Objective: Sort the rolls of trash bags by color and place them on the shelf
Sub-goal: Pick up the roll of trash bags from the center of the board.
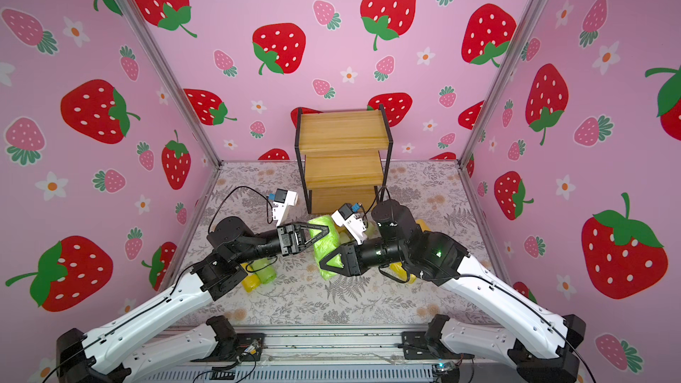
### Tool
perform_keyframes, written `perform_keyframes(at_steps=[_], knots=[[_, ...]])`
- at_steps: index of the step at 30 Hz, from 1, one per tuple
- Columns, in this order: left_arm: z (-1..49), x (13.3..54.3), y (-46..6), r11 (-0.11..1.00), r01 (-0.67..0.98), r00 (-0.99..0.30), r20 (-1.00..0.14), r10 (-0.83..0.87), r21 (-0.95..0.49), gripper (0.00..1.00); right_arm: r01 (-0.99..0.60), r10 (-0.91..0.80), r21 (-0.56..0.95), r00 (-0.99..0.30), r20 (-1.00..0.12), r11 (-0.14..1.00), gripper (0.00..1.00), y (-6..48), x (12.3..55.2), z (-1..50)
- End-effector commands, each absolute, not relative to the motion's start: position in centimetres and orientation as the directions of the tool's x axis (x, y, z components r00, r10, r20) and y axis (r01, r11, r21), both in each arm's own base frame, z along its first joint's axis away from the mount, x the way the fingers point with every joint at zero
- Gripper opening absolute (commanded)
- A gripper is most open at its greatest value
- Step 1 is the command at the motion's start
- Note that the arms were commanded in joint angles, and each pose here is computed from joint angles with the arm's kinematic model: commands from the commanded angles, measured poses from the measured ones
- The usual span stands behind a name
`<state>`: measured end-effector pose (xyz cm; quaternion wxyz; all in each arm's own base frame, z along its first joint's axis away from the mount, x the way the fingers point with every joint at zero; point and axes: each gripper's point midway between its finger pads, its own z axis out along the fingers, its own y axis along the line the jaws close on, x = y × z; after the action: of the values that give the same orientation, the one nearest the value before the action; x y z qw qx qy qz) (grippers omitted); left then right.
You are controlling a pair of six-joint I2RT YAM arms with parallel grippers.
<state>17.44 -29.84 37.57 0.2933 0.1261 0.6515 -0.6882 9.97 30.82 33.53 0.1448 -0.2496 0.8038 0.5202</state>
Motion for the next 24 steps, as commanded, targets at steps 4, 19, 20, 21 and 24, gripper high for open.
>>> perform_keyframes(at_steps=[4,19,20,21,24], knots=[[39.0,16.5,-28.3,0.002,0.596,-0.764,-0.568,-0.308,-0.803,0.00,-0.539,-0.174,0.748,-0.839,-0.515,0.386,0.61,30.0,11.0,34.4],[31.8,22.6,-23.8,0.144,0.253,-0.707,-0.284,-0.648,-0.957,0.00,-0.440,0.041,0.741,-0.846,-0.531,0.507,0.90,27.6,13.8,33.7],[31.5,22.7,-23.4,0.142,0.240,-0.697,-0.272,-0.664,-0.960,0.00,-0.433,0.054,0.751,-0.849,-0.525,0.499,0.90,27.7,14.0,33.5],[31.3,22.8,-23.2,0.138,0.231,-0.690,-0.262,-0.675,-0.963,0.00,-0.426,0.064,0.755,-0.851,-0.522,0.498,0.90,27.7,14.1,33.3],[30.8,22.9,-22.3,0.121,0.209,-0.667,-0.232,-0.708,-0.970,0.00,-0.402,0.078,0.760,-0.859,-0.506,0.511,0.90,28.1,14.6,32.0]])
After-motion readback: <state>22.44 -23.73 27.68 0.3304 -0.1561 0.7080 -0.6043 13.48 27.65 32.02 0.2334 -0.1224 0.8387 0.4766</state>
